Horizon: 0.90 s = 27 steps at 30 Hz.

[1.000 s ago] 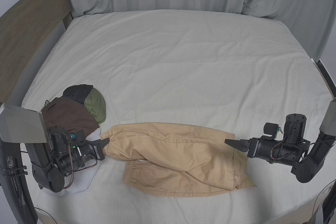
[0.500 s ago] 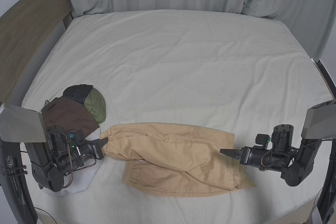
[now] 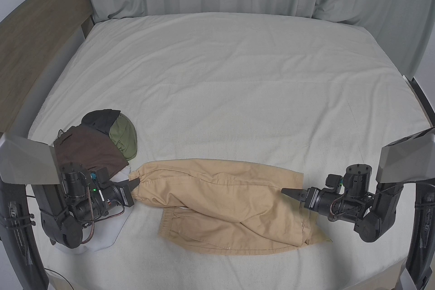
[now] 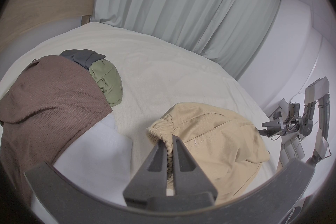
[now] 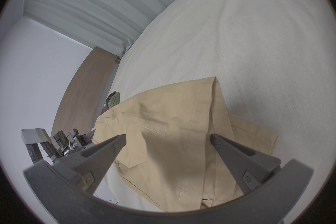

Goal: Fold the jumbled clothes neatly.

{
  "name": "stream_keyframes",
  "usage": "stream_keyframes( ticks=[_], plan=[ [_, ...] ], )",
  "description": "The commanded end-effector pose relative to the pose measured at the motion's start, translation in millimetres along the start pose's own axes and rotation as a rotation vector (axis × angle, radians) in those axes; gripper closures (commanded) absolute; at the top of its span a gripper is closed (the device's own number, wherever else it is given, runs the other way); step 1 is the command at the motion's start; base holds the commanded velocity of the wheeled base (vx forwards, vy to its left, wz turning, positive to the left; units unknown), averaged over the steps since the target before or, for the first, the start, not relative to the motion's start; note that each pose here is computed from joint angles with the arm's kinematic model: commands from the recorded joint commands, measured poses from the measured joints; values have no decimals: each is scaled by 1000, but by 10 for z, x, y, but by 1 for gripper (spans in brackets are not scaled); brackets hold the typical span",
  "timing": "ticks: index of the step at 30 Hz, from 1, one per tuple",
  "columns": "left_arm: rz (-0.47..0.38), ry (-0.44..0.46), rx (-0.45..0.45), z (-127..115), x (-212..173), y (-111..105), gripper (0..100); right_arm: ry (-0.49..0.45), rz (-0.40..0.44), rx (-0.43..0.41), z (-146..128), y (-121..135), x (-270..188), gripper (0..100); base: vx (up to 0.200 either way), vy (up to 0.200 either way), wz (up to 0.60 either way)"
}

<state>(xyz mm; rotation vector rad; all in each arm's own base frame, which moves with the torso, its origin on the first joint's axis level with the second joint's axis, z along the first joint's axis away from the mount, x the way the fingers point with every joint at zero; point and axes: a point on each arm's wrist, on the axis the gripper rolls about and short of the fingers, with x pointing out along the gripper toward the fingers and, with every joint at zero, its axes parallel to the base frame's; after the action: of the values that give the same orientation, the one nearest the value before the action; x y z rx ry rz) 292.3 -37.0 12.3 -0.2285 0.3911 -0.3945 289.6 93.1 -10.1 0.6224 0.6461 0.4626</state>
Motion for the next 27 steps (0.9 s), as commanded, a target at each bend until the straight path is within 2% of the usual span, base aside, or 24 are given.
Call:
stream_keyframes(
  ticks=[1,3,4,17,20,27],
  plan=[
    [0,0,0,0,0,-1,100,7,-3,18,-20,-24,35,0,0,0,0],
    [-1,-2,0,4,-2,-3,100,1,3,29,-9,-11,50,0,0,0,0],
    [-1,-2,0,4,-2,-3,100,-1,3,35,-3,-13,51,100,0,0,0],
    [-1,-2,0,4,-2,-3,100,-17,7,33,33,-8,-6,100,0,0,0],
    [-1,-3,1,7,0,-2,100,-64,41,15,96,16,-93,100,0,0,0],
    [-1,-3,1,6,5,-1,100,-47,134,6,206,87,-308,100,0,0,0]
  ],
)
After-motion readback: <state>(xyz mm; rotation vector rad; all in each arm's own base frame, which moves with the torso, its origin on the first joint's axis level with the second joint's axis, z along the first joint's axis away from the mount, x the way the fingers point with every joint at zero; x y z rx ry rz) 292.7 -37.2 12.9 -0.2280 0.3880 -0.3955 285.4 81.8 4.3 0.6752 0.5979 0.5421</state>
